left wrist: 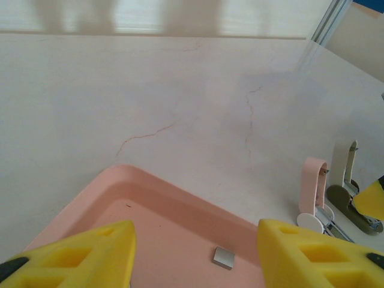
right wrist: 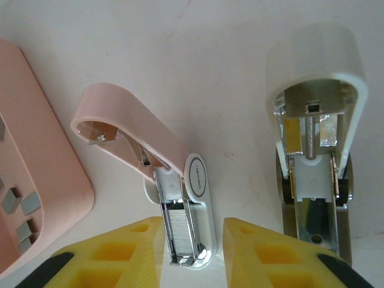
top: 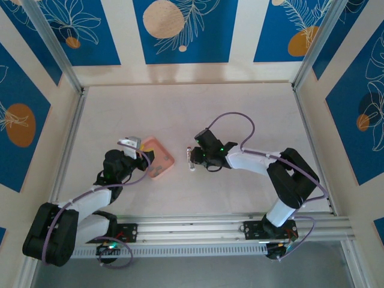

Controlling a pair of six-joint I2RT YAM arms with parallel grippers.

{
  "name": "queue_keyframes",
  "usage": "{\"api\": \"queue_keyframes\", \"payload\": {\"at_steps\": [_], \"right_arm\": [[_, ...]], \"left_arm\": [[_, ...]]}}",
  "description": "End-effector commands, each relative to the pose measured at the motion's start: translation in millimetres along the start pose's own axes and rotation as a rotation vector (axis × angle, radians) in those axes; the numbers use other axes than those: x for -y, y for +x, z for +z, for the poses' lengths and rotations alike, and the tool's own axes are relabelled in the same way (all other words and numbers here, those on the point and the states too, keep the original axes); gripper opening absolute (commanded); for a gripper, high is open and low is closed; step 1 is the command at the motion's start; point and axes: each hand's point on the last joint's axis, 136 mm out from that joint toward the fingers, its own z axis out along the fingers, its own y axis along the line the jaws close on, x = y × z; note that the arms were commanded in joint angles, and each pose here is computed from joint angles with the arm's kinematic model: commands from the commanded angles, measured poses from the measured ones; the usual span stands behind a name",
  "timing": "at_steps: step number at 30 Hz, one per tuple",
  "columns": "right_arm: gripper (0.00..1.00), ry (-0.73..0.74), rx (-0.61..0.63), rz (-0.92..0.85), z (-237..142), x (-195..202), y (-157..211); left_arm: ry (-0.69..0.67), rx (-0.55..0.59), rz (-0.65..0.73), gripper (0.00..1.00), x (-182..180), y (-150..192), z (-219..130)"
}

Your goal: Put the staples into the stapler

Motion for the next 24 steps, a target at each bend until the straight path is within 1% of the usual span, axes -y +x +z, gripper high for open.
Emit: {"api": "queue_keyframes", "payload": {"at_steps": [1, 7, 15, 18, 24], "right_arm": [[0.30, -0.011, -0.076, 0.050, 10, 2, 13], [0.28, 0.005, -0.106, 0.025, 20, -2, 17], [0.27, 0.030, -0.103, 0.017, 26, 0, 15], [0.27, 0.025, -0.098, 0.013, 24, -1, 14], [0.29, 0.013, -0.056, -0.003, 8, -6, 11]], "left_arm": [[0.033, 0.028, 0.022, 0.55, 7, -5, -1], [0.032, 0.029, 0.023, 0.55, 7, -5, 0], [0.035, 0.029, 0.022, 0.55, 7, -5, 2], [0.036, 0.030, 0.023, 0.55, 7, -5, 2], [0.036, 0.029, 0.018, 0.55, 7, -5, 3]]}}
